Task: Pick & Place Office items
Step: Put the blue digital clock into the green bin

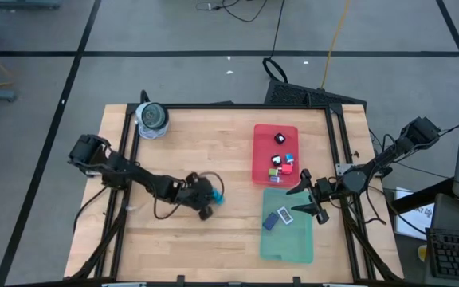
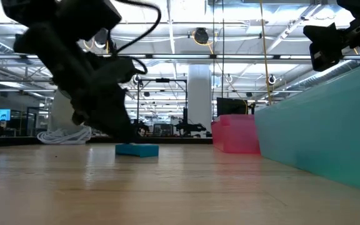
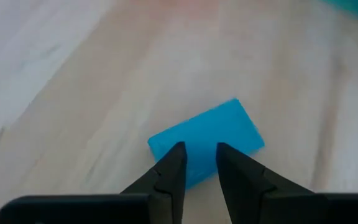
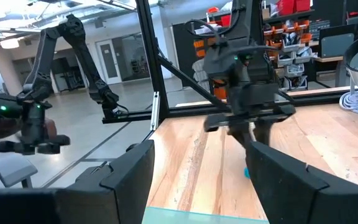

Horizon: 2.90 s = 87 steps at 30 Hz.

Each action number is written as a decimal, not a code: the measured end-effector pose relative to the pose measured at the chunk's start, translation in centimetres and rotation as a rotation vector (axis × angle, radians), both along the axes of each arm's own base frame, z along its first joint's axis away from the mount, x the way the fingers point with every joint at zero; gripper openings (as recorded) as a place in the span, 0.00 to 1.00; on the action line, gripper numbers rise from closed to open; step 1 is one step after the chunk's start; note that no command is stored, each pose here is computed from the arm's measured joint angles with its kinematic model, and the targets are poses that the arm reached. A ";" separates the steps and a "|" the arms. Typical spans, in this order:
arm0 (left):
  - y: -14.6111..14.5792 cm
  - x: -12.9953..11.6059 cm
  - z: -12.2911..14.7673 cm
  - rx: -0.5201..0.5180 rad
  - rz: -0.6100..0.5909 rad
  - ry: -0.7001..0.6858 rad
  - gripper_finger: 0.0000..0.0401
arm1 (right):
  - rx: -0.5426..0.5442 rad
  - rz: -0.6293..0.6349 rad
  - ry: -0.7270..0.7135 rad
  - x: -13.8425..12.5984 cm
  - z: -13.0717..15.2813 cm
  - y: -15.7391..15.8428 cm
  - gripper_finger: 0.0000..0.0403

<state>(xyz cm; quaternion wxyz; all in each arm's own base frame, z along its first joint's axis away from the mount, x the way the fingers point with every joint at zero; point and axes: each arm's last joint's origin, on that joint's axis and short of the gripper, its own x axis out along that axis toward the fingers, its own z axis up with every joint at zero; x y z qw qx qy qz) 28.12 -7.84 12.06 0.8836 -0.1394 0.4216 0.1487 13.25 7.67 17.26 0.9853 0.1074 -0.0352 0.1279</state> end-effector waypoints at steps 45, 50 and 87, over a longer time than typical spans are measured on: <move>2.7 2.3 1.2 0.321 -0.491 -0.110 0.86 | -0.010 0.000 0.011 0.0 -0.1 0.0 0.60; 3.6 2.4 0.8 0.323 -0.461 -0.076 0.81 | -0.010 0.000 0.011 0.0 -0.1 0.0 0.60; 4.6 3.2 -2.6 0.130 -0.057 -0.093 0.50 | -0.005 0.002 0.007 0.0 -0.1 0.0 0.60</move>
